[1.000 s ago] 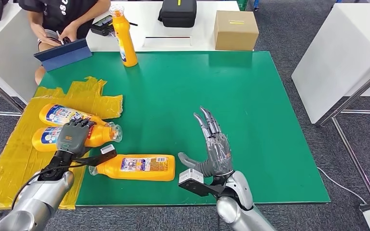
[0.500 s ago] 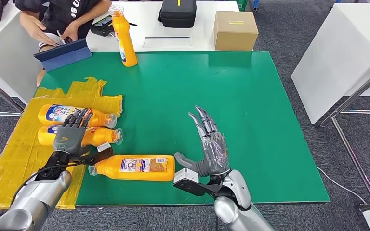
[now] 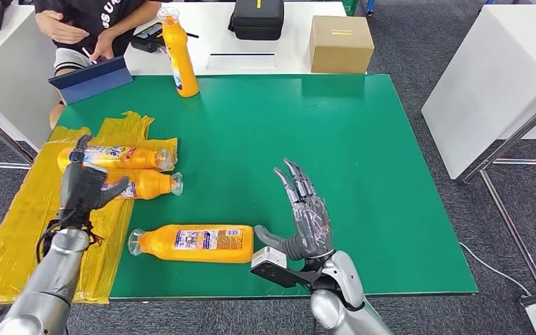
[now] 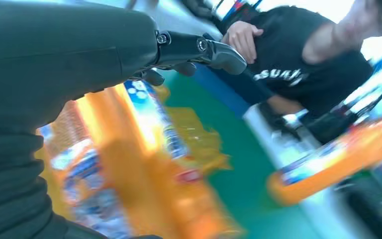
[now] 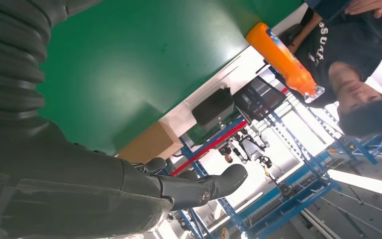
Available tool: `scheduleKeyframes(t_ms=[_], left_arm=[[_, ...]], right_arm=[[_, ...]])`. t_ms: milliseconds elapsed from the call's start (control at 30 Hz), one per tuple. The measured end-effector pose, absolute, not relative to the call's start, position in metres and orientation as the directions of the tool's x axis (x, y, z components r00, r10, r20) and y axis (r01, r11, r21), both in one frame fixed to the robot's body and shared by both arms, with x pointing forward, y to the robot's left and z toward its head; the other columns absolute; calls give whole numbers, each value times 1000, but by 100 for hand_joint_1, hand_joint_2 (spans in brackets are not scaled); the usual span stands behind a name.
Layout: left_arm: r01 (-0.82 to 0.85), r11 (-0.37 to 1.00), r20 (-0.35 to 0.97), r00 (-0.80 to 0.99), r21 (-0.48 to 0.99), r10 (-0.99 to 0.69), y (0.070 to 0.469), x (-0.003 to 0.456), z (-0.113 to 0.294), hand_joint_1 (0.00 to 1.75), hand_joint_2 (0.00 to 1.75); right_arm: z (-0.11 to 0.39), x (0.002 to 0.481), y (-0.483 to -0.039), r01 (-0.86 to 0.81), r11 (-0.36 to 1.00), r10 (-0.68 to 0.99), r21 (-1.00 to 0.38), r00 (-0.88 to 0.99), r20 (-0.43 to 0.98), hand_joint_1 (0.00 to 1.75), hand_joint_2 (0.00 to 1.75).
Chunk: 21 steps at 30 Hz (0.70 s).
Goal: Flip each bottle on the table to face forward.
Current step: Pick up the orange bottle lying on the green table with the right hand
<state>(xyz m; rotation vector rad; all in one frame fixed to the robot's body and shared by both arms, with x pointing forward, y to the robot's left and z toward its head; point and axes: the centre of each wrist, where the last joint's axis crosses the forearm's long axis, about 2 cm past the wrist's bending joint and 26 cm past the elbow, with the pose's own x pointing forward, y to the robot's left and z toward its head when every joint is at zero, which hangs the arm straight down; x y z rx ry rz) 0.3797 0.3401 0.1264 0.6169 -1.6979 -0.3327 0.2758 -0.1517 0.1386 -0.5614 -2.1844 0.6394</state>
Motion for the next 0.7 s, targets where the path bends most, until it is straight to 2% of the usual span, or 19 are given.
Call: scheduleKeyframes(t_ms=[267, 533, 700], left_arm=[[-173, 950, 902, -308, 259, -302, 338, 373, 156, 0, 175], [-16, 997, 899, -432, 71, -71, 314, 365, 173, 0, 175], [67, 998, 882, -471, 14, 20, 291, 359, 179, 0, 175]], right_arm=[[135, 275, -152, 189, 752, 606, -632, -575, 549, 0, 175], [133, 276, -146, 140, 708, 642, -692, -537, 548, 0, 175], [135, 276, -134, 58, 667, 650, -743, -533, 542, 0, 175]])
